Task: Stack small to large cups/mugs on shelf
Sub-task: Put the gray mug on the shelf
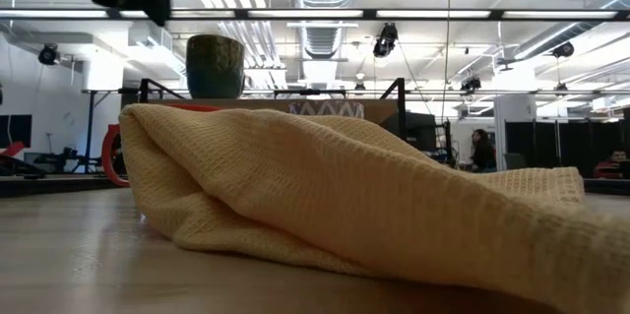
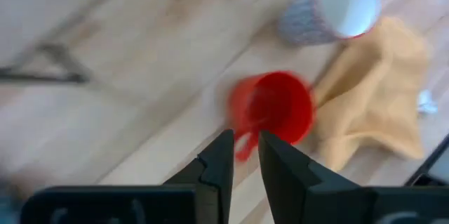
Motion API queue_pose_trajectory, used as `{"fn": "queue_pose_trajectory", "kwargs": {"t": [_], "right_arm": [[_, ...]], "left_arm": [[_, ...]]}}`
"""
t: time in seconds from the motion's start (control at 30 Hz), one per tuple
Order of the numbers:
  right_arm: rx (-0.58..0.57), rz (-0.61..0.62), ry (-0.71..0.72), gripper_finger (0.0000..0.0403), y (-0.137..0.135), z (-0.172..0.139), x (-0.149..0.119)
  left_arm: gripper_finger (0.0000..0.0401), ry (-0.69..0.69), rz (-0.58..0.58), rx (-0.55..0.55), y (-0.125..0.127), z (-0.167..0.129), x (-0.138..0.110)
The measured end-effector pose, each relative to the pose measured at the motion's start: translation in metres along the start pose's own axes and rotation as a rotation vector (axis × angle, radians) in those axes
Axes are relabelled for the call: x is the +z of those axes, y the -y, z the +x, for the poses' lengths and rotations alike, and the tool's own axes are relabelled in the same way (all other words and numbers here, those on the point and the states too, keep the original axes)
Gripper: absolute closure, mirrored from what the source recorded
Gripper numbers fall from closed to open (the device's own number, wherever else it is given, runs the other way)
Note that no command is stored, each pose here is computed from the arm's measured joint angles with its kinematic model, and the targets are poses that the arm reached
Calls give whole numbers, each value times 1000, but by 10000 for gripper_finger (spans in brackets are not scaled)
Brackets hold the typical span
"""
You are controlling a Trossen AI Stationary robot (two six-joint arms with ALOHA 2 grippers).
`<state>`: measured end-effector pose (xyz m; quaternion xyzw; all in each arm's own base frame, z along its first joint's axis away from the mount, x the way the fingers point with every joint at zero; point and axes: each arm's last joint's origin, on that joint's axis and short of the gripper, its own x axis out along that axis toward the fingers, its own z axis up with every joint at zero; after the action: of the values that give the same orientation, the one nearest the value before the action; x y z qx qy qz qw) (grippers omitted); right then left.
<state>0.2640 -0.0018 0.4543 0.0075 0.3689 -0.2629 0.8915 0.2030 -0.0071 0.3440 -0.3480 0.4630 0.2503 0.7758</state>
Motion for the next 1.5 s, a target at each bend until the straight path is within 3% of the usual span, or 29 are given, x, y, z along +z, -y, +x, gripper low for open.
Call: {"fn": "queue_pose_trajectory", "kwargs": {"t": [0.13,0.37,0.63,0.9,1.03,1.3,1.5], "right_arm": [[-13,1,5,209,0,0,0],[-14,-2,0,209,0,0,0],[-14,-3,-2,209,1,0,0],[-13,-3,-2,209,0,0,-1],[-13,1,-2,209,1,0,-1],[-13,0,-2,209,1,0,-1],[-13,4,-2,209,1,0,-1]], "left_arm": [[341,5,-26,-18,11,34,-6],[296,-63,-23,77,20,66,-17],[261,-99,21,108,35,91,-25],[259,-122,38,155,39,108,-26],[259,-97,36,116,43,110,-25],[259,74,6,-62,56,82,-1],[259,15,3,-68,60,98,32]]}}
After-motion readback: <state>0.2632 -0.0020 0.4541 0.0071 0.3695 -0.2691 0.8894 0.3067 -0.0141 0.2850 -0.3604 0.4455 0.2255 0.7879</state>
